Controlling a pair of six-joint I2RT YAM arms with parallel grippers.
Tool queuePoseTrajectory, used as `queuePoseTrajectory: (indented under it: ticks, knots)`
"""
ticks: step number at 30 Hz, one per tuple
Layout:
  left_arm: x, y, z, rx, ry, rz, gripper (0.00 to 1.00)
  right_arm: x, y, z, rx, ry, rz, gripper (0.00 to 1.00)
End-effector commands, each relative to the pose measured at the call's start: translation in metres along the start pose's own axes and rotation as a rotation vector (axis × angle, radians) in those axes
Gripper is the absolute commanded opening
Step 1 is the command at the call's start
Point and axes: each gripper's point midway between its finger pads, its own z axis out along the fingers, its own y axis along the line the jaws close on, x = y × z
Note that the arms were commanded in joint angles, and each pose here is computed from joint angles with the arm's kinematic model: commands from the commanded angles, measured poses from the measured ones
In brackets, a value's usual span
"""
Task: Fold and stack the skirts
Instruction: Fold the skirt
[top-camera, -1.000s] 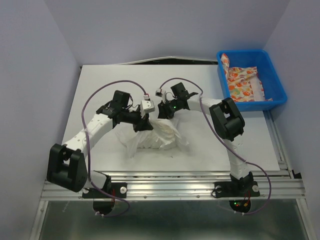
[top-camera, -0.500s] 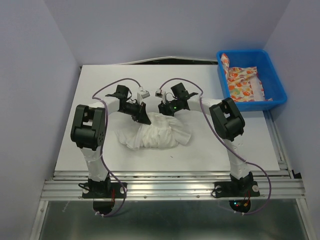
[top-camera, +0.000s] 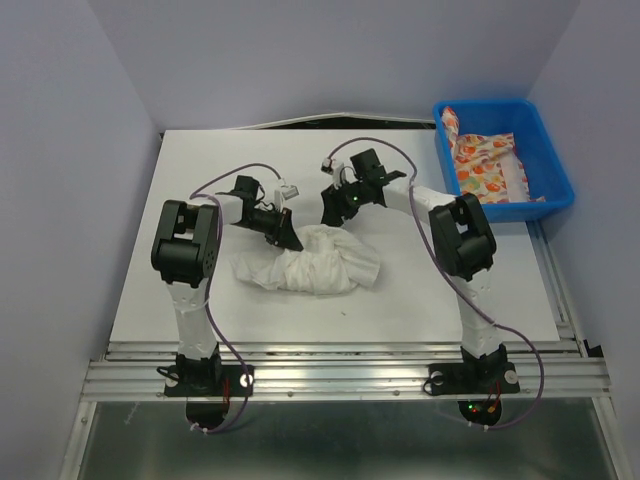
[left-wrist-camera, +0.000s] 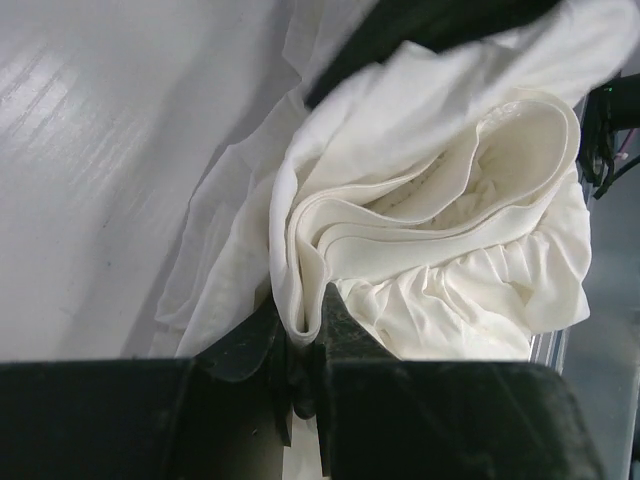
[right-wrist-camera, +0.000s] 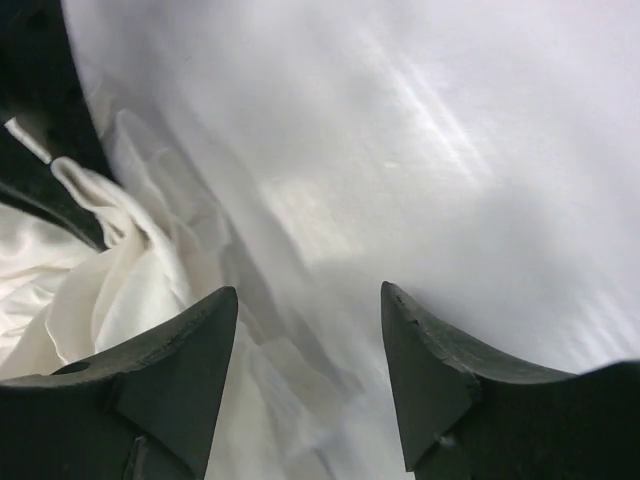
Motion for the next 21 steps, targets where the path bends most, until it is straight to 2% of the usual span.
queuePoseTrajectory:
  ticks: [1, 3, 7, 10, 11, 13, 16, 21]
  knots:
    - [0.016, 0.009, 0.001, -0.045, 0.03, -0.008, 0.06, -0.064, -0.055, -0.06, 0.2, -0.135, 0.021, 0.66]
    - [0.017, 0.009, 0.002, -0.04, 0.031, -0.012, 0.06, -0.076, -0.066, -0.079, 0.228, -0.168, 0.028, 0.68]
    - [0.017, 0.011, 0.004, -0.029, 0.032, -0.039, 0.13, -0.091, -0.046, -0.1, 0.179, -0.207, 0.035, 0.7]
    - [0.016, 0.016, 0.004, -0.029, 0.029, -0.07, 0.17, -0.101, -0.004, -0.114, 0.032, -0.248, 0.063, 0.72]
    - [0.017, 0.017, 0.004, -0.027, 0.029, -0.08, 0.17, -0.091, 0.009, -0.109, -0.018, -0.231, 0.076, 0.72]
    - [0.017, 0.019, 0.005, -0.011, 0.026, -0.106, 0.17, -0.097, 0.047, -0.114, -0.093, -0.252, 0.021, 0.76]
    - [0.02, 0.02, 0.006, 0.017, 0.037, -0.124, 0.17, -0.073, 0.076, -0.099, -0.133, -0.188, -0.023, 0.8]
    - [0.02, 0.019, 0.005, 0.074, 0.052, -0.159, 0.13, -0.035, 0.076, -0.073, -0.148, -0.102, 0.0, 0.83]
